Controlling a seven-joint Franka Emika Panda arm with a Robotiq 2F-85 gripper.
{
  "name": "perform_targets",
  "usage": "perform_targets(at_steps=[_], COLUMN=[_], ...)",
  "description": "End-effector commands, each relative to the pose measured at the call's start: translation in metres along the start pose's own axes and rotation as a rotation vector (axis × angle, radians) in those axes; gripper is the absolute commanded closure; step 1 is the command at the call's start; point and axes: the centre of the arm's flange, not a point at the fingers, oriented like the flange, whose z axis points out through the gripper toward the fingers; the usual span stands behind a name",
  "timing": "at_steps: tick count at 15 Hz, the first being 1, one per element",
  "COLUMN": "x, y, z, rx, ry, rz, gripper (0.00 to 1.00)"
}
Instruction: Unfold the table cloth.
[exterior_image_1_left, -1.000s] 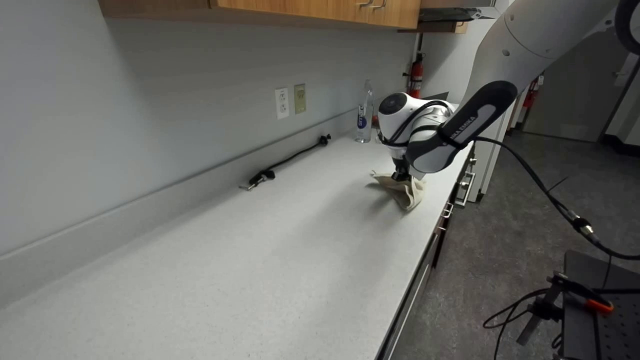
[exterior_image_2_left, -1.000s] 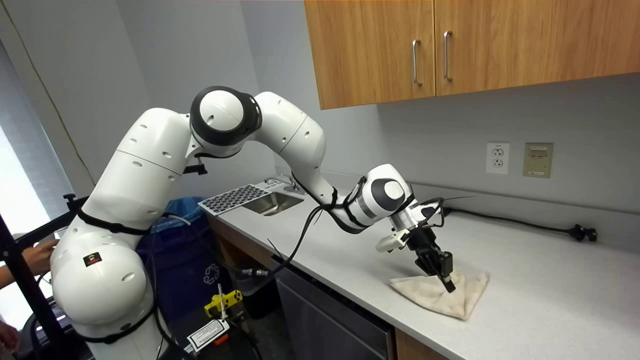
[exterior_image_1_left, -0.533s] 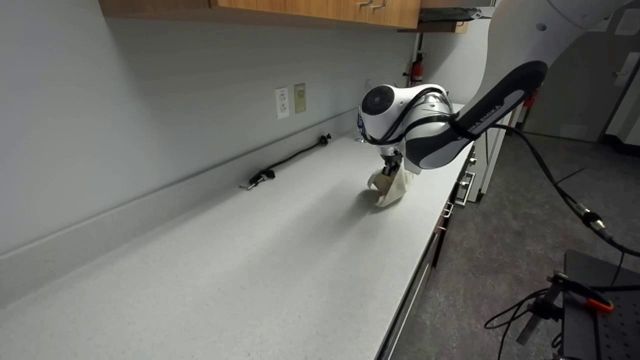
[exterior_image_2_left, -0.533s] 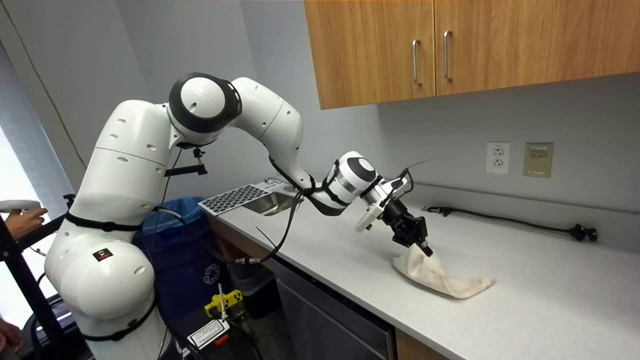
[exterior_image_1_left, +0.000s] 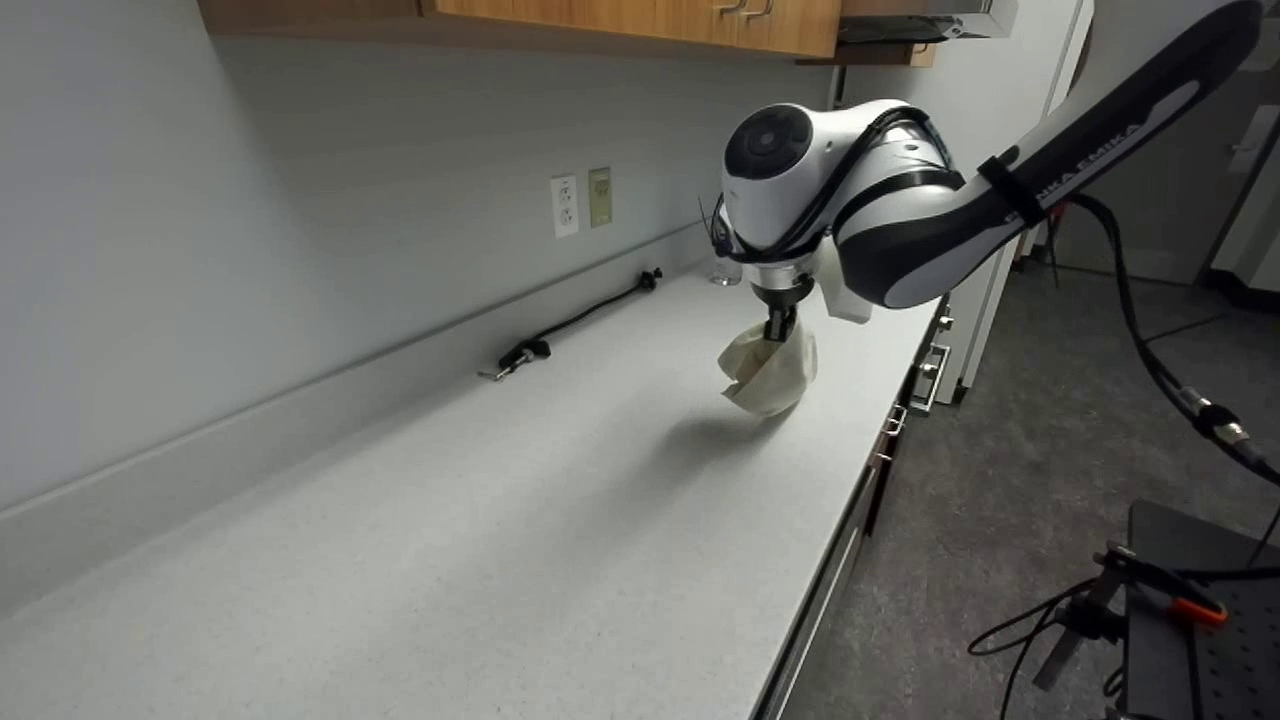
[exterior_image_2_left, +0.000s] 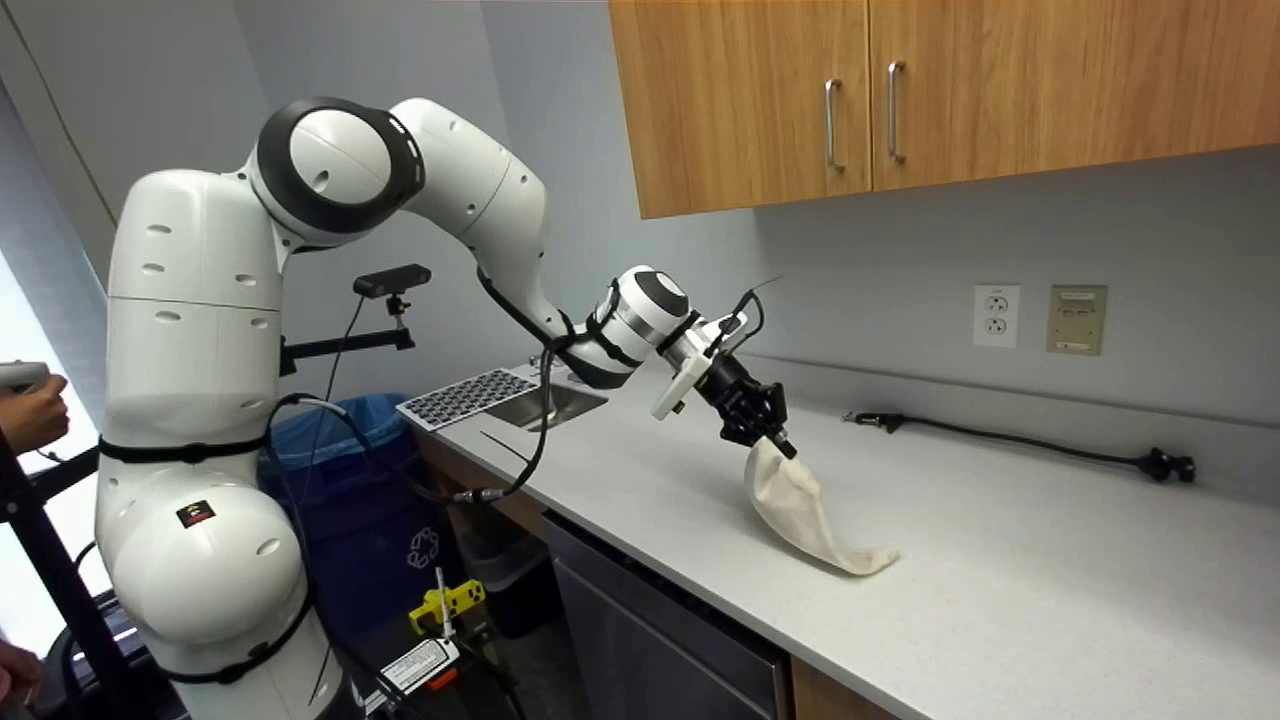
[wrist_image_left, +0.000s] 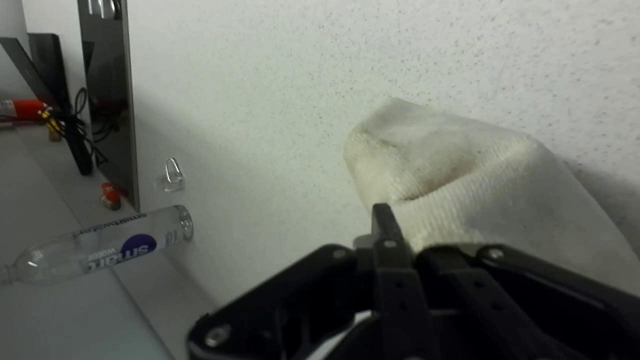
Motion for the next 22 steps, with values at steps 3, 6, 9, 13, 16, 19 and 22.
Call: perform_targets(at_steps=[3,6,9,13,16,19,22], x=[-0.028,-0.034,-0.036,-0.039,-0.042,-0.042,-0.046], y=[0.013,0.023,0.037,0.066,0.077,0.079,0.072], z=[-0.053,-0.082,-0.099,-0.096,-0.081,-0.046,0.006], rx=[0.125,0.203,0.321,0.532,0.560,0.431,0.306], ry=[0.078,0.127,0.194,0.269,0.295,0.319,0.256], rz=[-0.141,-0.188,-0.212,-0.185,-0.066,0.032,0.082], gripper=[0.99,0.99,0.99,0.99,0.99,0.99,0.99])
